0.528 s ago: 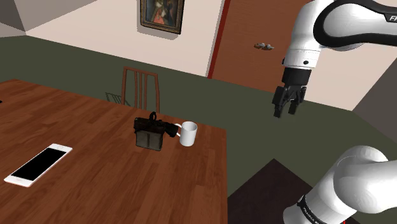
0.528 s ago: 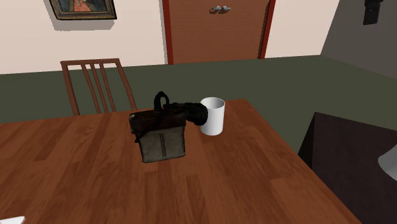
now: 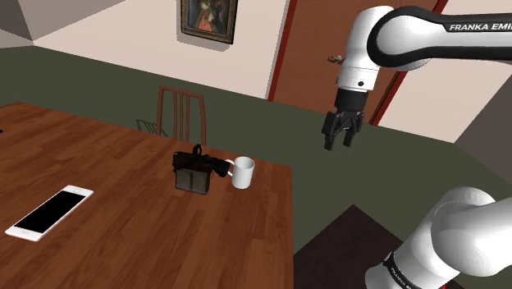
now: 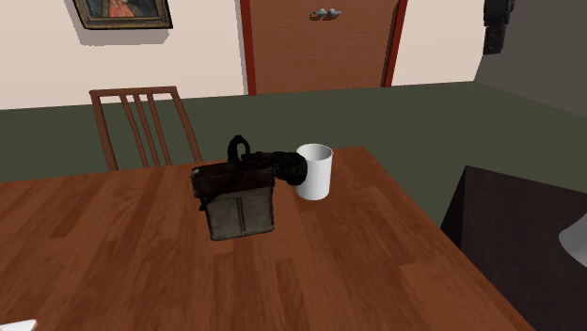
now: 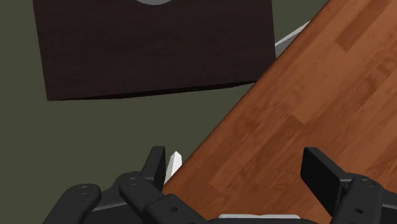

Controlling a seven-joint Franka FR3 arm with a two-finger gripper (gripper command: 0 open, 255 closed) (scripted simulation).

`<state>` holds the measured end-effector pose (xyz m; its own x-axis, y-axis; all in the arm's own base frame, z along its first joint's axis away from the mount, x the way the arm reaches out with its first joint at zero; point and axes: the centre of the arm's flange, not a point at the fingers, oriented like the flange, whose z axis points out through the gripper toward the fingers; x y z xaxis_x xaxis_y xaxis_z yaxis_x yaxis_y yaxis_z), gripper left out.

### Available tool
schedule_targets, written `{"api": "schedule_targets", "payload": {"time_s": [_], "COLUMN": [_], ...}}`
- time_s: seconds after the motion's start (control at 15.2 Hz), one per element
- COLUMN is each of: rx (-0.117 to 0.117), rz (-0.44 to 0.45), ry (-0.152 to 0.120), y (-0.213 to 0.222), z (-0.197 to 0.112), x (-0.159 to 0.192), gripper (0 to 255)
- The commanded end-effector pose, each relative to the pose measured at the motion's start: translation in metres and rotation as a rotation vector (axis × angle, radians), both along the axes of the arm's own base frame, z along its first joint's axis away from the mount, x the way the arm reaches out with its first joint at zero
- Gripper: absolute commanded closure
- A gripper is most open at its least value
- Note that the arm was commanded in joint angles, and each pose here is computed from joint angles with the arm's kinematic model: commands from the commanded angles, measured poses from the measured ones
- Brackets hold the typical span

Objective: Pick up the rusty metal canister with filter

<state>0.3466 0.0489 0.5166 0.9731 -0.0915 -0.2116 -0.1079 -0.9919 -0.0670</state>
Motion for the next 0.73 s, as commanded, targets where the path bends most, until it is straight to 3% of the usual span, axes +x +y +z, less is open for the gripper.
{"api": "schedule_targets", "payload": {"time_s": [0.0, 0.66], "rx": [0.008, 0.046], "rz": [0.015, 0.092], "ry": [-0.013, -0.072], "y": [0.018, 0.09], "z": [-0.009, -0.043], "x": [0.021, 0.116], "gripper": [0, 0]}}
